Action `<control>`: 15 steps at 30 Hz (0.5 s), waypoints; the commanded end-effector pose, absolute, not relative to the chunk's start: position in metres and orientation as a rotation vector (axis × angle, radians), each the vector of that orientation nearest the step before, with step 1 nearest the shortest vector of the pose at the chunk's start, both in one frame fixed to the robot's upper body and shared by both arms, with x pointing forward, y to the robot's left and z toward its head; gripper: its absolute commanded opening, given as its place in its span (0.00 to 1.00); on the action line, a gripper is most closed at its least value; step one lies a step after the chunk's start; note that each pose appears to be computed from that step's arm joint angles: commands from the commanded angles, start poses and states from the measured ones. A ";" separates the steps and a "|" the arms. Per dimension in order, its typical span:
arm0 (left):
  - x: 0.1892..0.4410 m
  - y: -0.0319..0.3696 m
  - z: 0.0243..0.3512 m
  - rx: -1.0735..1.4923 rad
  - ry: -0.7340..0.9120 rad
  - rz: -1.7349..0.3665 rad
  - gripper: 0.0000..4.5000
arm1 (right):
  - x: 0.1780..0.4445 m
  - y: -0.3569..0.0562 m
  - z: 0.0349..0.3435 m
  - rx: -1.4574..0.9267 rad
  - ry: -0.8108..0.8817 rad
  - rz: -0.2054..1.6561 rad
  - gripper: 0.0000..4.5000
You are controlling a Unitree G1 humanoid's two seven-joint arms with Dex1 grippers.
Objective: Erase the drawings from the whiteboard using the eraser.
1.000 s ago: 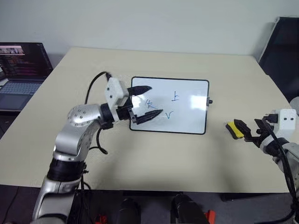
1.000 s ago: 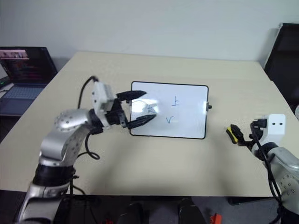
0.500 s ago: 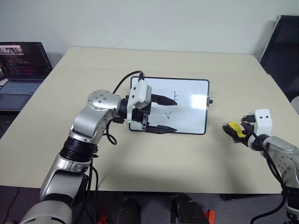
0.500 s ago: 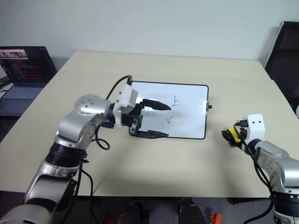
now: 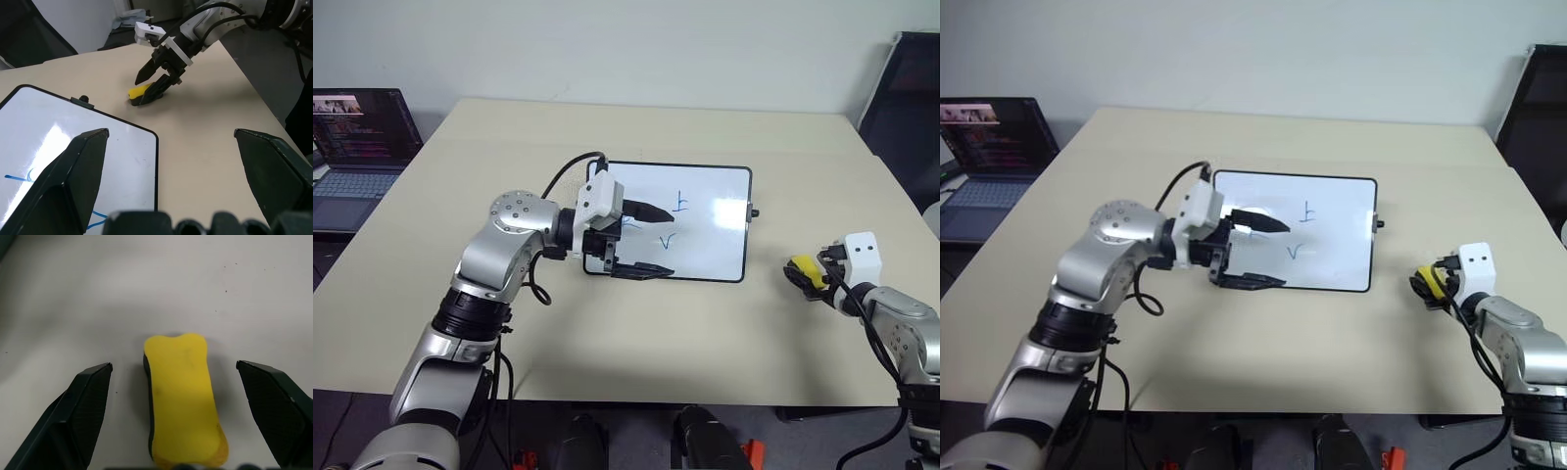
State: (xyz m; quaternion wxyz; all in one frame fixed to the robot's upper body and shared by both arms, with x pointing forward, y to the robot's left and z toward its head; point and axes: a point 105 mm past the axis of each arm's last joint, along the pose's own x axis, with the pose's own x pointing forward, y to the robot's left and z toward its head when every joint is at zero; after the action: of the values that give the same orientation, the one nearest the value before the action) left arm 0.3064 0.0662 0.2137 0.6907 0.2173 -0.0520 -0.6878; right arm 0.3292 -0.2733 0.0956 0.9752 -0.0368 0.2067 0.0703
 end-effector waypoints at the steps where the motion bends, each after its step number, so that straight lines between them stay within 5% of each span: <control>1: 0.307 0.072 0.222 0.506 -0.154 -1.512 1.00 | 0.335 -0.278 0.110 -0.098 0.364 0.132 0.86; 9: 0.307 0.075 0.216 0.482 -0.132 -1.494 1.00 | 0.334 -0.276 0.109 -0.096 0.366 0.137 0.28; 15: 0.308 0.089 0.208 0.424 -0.081 -1.396 1.00 | 0.328 -0.267 0.115 -0.097 0.337 0.158 0.27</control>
State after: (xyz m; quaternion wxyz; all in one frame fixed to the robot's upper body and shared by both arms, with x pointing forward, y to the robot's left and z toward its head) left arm 0.3095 0.0834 0.1970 0.7319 0.1914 -0.0196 -0.6536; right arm 0.3288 -0.2687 0.0951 0.9754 -0.0404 0.2026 0.0773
